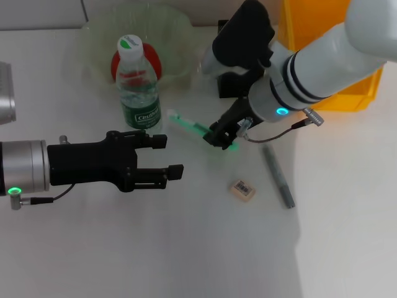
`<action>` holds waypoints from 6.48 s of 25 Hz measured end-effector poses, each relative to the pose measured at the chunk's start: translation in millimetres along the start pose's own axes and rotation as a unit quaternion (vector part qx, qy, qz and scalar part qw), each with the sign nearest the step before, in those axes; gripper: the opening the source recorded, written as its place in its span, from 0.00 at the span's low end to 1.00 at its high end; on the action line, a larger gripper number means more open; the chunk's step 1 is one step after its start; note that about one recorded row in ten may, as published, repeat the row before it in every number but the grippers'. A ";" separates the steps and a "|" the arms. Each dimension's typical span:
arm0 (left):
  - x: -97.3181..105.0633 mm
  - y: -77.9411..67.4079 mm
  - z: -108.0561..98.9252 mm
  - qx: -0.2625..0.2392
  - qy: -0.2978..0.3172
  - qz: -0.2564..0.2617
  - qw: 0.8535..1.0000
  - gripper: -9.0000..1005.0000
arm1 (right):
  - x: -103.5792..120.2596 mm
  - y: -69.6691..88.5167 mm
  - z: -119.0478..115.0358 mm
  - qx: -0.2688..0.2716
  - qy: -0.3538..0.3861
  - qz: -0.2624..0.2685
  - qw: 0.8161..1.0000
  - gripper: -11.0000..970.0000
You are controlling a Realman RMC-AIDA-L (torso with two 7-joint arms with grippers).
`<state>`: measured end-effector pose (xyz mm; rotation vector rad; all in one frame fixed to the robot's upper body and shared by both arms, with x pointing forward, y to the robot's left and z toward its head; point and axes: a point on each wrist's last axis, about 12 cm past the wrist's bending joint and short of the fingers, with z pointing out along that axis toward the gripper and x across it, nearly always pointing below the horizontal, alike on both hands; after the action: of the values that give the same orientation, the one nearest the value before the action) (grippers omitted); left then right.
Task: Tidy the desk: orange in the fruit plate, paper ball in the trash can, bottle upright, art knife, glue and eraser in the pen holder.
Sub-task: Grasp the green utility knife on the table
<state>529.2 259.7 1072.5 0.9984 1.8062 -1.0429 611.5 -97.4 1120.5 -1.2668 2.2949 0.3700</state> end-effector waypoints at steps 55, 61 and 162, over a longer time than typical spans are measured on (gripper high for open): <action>-1.2 -1.3 0.9 0.001 -0.009 -0.009 1.000 0.79 | 61.7 -109.6 -69.4 -0.053 -0.402 0.286 0.868 0.60; -1.4 -1.1 0.8 0.001 -0.008 -0.008 1.000 0.79 | 70.3 -106.2 -74.5 -0.063 -0.409 0.279 0.867 0.60; -90.6 -60.1 148.1 -0.123 0.406 0.092 0.901 0.26 | 251.5 -24.6 -131.1 -0.150 -0.370 0.242 0.884 0.59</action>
<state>545.2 83.2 1121.0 1.5425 2.3503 -0.2467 481.7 -349.6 1096.0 -0.4830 1.8616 1.1934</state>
